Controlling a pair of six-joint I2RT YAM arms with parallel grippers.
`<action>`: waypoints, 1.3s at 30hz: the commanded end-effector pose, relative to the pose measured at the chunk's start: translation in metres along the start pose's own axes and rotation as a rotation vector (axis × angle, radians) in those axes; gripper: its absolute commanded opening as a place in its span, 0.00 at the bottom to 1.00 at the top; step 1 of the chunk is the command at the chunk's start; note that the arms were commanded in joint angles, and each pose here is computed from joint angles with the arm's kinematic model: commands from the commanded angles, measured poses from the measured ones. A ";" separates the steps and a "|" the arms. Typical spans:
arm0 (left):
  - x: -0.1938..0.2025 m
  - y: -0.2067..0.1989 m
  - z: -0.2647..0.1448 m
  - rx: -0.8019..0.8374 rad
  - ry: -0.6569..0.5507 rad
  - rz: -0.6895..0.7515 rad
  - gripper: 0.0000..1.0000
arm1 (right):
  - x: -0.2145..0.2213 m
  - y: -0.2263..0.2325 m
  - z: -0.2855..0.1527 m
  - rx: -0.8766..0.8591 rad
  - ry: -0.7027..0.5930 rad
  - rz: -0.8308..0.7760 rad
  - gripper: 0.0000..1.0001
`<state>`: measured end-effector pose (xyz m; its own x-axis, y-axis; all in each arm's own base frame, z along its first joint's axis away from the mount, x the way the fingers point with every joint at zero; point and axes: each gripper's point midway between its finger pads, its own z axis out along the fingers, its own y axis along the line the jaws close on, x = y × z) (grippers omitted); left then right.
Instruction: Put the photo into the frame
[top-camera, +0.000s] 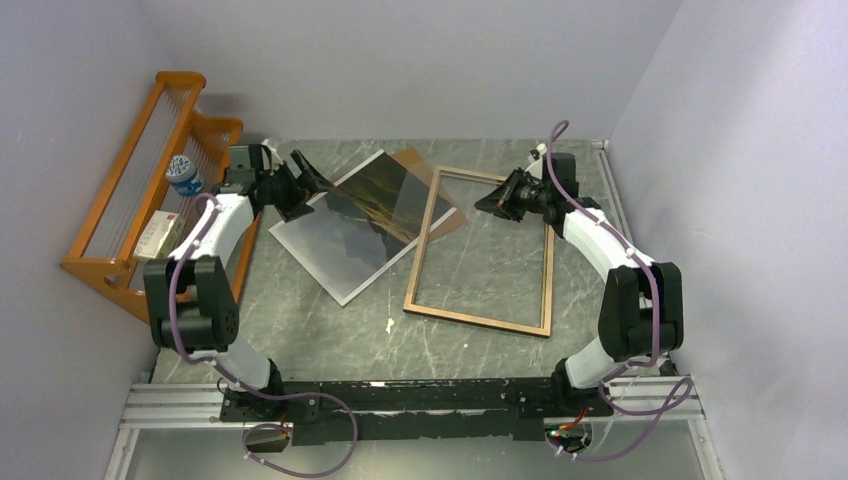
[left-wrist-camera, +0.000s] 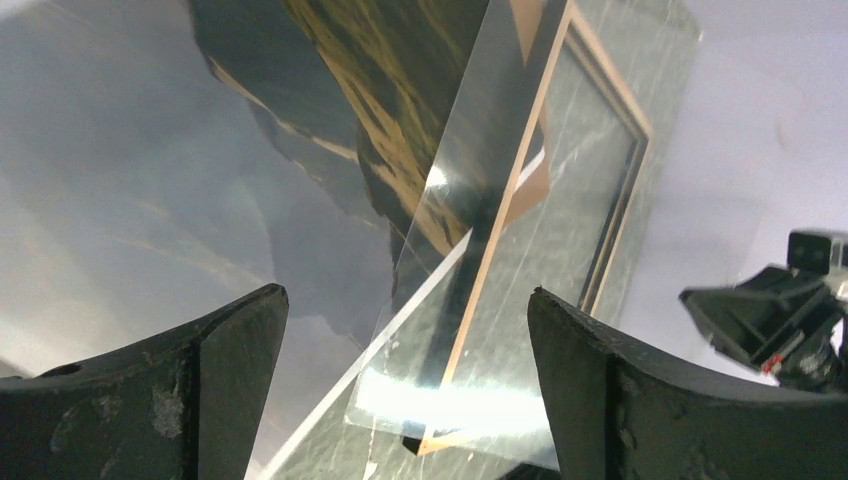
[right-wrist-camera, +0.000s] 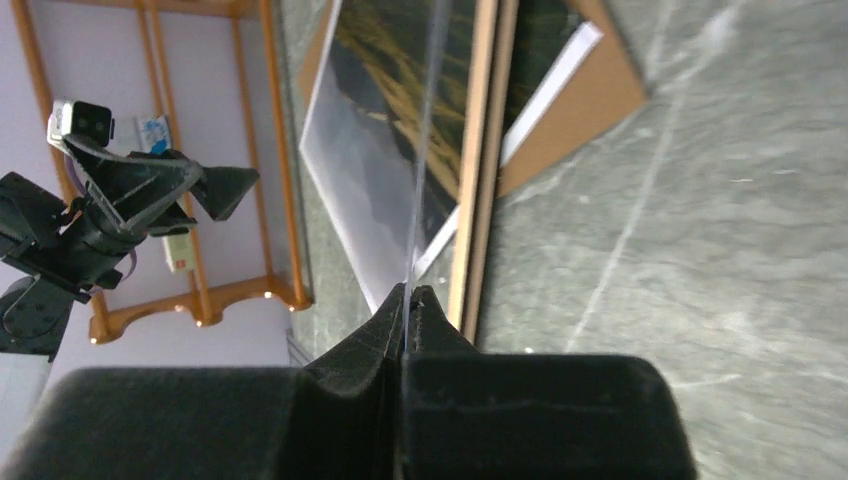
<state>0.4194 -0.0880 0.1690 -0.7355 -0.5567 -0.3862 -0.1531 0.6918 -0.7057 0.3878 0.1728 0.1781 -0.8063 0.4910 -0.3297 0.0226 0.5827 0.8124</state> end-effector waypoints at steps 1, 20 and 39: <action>0.025 -0.040 0.018 0.143 0.107 0.120 0.95 | 0.001 -0.031 -0.005 0.025 0.036 -0.052 0.00; 0.112 -0.050 0.119 0.110 0.422 0.224 0.92 | 0.007 -0.123 -0.036 0.151 0.018 -0.088 0.00; 0.156 -0.067 0.153 0.164 0.548 0.321 0.87 | -0.005 -0.134 -0.064 0.168 -0.045 -0.176 0.00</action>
<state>0.4124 -0.2819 0.0586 -0.9720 -0.0242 -0.2336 0.1512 0.6966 -0.7013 0.3441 0.0607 0.0861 -0.8185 0.4277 -0.3836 0.0566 0.7244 0.6870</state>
